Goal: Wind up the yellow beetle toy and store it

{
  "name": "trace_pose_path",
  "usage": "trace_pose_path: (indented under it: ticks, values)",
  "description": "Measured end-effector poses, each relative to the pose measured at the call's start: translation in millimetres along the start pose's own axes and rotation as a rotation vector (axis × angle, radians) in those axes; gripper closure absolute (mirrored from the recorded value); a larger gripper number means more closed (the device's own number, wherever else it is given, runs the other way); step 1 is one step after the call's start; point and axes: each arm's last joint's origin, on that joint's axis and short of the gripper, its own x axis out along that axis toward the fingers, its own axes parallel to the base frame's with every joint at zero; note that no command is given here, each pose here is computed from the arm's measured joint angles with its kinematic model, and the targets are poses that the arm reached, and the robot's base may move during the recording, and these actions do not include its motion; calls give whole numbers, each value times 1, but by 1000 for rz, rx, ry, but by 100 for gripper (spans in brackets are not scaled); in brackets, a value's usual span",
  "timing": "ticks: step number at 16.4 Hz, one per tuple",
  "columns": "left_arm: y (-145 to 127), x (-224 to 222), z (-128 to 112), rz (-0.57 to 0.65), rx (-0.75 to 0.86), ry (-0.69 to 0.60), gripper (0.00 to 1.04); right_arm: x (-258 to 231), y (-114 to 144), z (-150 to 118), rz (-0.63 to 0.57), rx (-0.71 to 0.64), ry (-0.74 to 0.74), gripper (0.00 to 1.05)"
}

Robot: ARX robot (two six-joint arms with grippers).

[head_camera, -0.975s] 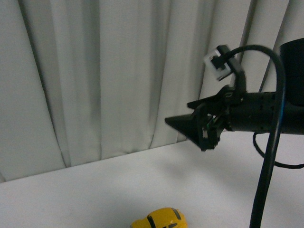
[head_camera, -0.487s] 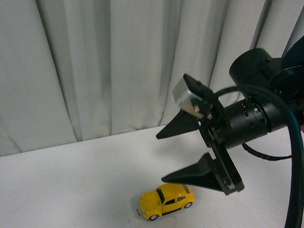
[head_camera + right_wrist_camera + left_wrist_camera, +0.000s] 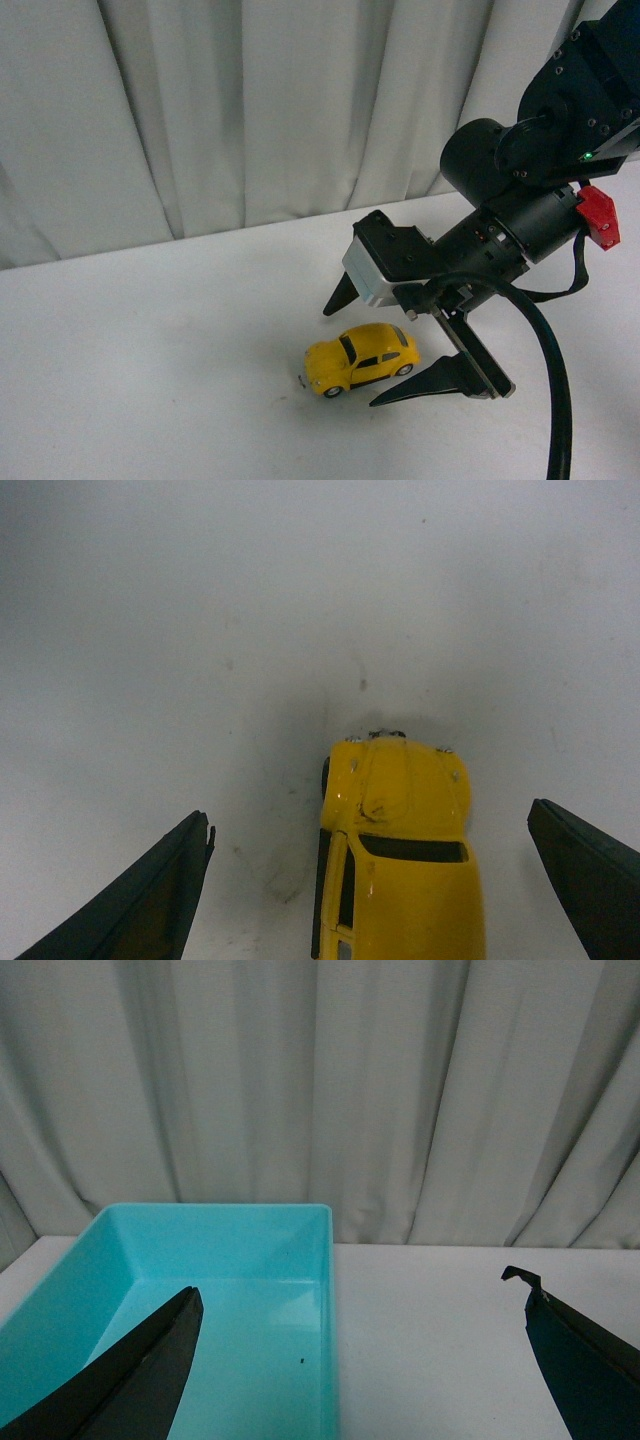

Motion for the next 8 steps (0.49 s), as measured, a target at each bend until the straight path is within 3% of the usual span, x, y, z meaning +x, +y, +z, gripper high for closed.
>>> trace_pose_path:
  ticks: [8]
  values:
    - [0,0,0,0,0,0,7,4,2,-28,17,87,71,7]
